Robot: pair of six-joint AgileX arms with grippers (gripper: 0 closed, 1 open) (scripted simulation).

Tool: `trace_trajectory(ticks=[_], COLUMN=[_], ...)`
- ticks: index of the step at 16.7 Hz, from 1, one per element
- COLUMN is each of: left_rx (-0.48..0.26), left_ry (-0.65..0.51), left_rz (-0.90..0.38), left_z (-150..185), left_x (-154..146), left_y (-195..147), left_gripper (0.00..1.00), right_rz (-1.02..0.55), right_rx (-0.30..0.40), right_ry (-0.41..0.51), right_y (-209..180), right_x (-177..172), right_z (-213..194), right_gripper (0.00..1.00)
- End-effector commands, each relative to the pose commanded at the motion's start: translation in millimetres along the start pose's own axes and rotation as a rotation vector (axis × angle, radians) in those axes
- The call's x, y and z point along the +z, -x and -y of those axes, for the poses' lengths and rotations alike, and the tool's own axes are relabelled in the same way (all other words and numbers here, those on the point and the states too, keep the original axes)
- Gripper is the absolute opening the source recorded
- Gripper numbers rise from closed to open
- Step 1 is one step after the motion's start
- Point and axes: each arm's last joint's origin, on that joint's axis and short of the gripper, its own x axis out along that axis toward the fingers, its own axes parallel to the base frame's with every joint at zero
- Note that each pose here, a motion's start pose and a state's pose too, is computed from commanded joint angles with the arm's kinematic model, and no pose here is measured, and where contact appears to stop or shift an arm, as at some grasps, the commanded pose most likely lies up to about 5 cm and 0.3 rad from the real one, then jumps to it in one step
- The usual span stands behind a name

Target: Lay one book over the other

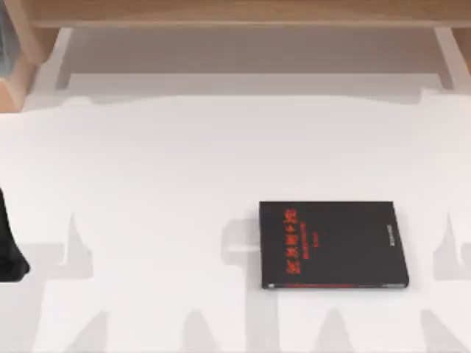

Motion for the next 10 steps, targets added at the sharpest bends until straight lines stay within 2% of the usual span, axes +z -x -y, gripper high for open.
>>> trace_trajectory(ticks=[4, 6, 10], left_rx=[0.000, -0.002, -0.008], left_ry=[0.001, 0.001, 0.002], left_rz=[0.012, 0.037, 0.074], left_z=[-0.7, -2.4, -9.4], left_x=[9.0, 29.4, 88.3], left_y=[-0.2, -1.7, -21.3], left_gripper=[1.00, 1.00, 1.00], right_rz=[0.000, 0.000, 0.000], right_rx=[0.000, 0.000, 0.000], right_ry=[0.000, 0.000, 0.000], right_y=[0.0, 0.0, 0.0], right_x=[0.0, 0.0, 0.0], right_z=[0.0, 0.0, 0.0], right_gripper=[1.00, 1.00, 1.00])
